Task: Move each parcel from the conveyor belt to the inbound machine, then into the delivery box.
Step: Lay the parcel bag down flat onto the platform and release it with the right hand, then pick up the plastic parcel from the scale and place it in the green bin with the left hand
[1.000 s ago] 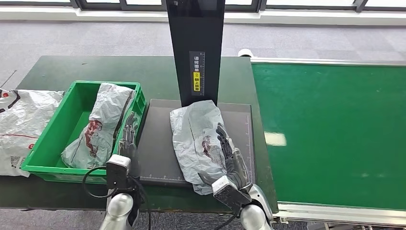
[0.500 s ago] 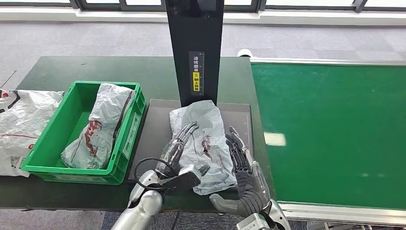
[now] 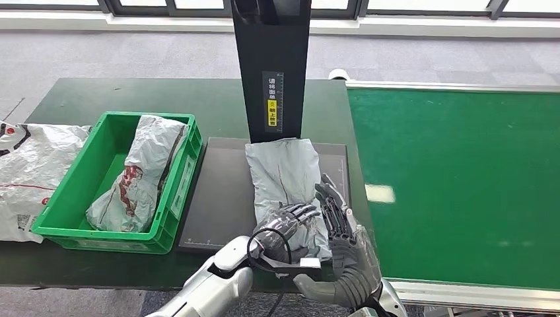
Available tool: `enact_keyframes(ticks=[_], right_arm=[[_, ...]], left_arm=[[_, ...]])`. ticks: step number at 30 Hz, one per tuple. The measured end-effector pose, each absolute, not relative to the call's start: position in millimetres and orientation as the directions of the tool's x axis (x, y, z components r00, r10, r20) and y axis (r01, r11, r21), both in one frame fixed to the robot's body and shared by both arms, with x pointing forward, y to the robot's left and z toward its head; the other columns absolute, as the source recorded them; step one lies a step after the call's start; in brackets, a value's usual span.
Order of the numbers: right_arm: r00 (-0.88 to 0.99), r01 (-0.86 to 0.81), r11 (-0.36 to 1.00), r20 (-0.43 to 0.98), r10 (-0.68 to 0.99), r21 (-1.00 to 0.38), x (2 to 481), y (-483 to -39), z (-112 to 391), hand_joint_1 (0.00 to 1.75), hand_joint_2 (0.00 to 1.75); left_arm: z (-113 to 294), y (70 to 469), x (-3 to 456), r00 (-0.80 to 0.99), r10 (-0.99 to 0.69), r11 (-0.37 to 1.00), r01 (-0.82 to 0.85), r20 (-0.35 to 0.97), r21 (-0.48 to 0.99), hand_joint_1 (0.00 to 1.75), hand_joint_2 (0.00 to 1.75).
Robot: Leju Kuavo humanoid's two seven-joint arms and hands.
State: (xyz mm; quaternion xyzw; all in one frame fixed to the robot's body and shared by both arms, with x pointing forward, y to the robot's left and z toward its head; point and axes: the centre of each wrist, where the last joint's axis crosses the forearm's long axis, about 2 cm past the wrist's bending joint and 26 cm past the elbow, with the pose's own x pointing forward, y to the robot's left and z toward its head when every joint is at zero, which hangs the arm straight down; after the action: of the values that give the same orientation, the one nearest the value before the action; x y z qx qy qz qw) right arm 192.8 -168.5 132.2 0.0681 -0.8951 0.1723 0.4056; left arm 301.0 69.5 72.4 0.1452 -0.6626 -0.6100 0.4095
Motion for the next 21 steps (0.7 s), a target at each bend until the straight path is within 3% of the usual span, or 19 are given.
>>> enact_keyframes(ticks=[7,17,21], right_arm=[[-0.652,-0.252,0.938,0.758,0.017,-0.238,187,-172,129,0.00,1.75],[-0.651,-0.245,0.939,0.758,0.025,-0.241,184,-175,130,0.00,1.75],[-0.650,-0.234,0.945,0.760,0.025,-0.230,182,-176,129,0.00,1.75]], left_arm=[[65,74,295,-0.639,-0.686,0.266,0.224,0.347,0.938,1.75,1.75],[71,85,285,-0.629,-0.652,0.455,0.124,0.425,0.882,1.75,1.75],[78,95,281,-0.613,-0.653,0.569,-0.011,0.444,0.822,1.75,1.75]])
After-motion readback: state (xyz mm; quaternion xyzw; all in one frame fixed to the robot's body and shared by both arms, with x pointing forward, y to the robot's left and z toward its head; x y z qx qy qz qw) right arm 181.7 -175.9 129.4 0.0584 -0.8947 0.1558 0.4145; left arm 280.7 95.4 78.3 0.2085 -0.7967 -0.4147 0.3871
